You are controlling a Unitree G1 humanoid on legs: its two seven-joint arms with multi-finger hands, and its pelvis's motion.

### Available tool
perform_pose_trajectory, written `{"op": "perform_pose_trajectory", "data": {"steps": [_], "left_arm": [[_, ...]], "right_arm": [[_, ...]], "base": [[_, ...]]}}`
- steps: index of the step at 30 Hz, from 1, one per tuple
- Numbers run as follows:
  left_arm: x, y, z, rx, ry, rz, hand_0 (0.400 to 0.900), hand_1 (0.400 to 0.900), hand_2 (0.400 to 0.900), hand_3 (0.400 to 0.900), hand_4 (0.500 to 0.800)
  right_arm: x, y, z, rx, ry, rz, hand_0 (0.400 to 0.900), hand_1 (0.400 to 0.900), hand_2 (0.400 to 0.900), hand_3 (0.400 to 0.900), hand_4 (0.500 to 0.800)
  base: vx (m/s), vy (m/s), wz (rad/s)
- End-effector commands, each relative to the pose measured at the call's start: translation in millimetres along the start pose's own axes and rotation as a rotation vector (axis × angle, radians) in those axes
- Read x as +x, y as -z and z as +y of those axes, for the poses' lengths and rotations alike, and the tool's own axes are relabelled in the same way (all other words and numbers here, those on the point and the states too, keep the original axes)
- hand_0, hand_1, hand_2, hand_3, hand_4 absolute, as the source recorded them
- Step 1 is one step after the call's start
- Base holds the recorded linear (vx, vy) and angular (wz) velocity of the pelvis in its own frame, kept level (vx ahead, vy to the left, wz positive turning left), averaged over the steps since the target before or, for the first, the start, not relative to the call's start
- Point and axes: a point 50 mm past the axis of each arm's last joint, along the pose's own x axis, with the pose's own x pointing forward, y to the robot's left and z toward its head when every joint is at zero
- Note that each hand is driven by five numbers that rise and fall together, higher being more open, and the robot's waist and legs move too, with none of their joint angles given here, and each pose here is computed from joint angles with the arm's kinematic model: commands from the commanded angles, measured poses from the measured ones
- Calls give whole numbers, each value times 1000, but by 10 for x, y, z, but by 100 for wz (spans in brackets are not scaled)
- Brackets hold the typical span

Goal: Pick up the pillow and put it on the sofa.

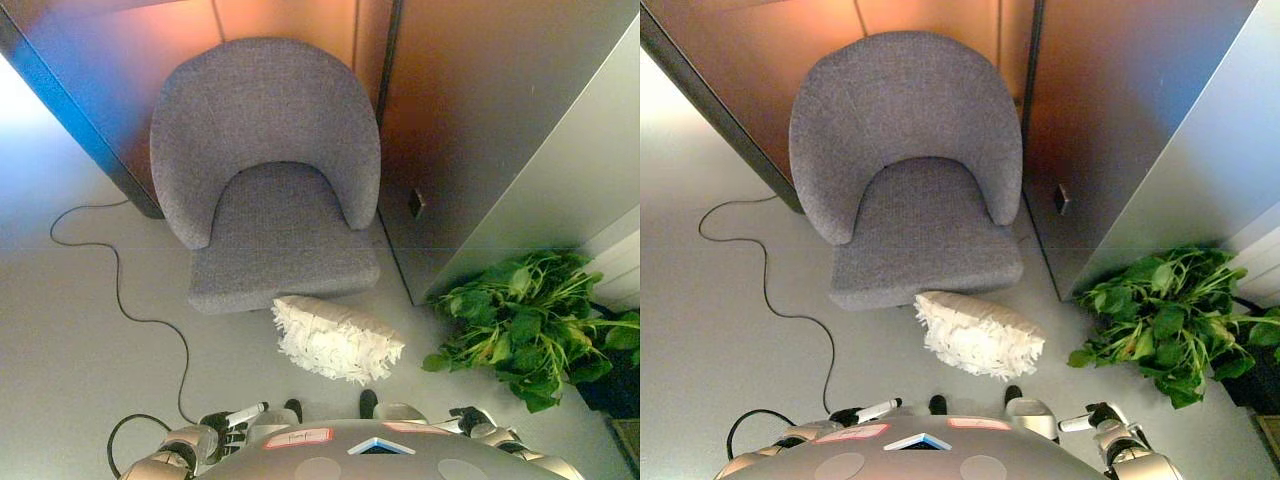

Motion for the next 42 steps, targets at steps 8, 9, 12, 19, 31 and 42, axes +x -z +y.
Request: {"op": "perform_pose_trajectory", "data": {"steps": [8, 9, 12, 19, 31, 42], "left_arm": [[-53, -258, 161, 49, -14, -96, 900, 900, 900, 900, 800], [-59, -268, 173, 50, -9, -109, 900, 900, 900, 900, 800], [-89, -410, 183, 43, 14, -178, 900, 900, 900, 900, 800], [-290, -1163, 176, 56, 60, -419, 900, 900, 900, 900, 800], [-611, -1750, -7, -37, 235, -715, 900, 900, 900, 900, 800], [-783, -1839, -190, -94, 389, -882, 900, 900, 900, 900, 800]], "right_arm": [[-90, -761, -688, -170, 329, -317, 900, 900, 900, 900, 800], [-111, -822, -749, -170, 350, -340, 900, 900, 900, 900, 800], [-196, -1045, -968, -155, 419, -409, 900, 900, 900, 900, 800], [-683, -1848, -1813, -29, 615, -579, 900, 900, 900, 900, 800], [-1187, -2238, -2454, 9, 725, -642, 900, 900, 900, 900, 800], [-1564, -2473, -2718, -10, 785, -719, 900, 900, 900, 900, 800]], "base": [[58, -53, 9], [55, -51, 10], [-59, -62, 16], [-267, -58, 19], [-108, 42, 8], [-12, 85, 5]]}}
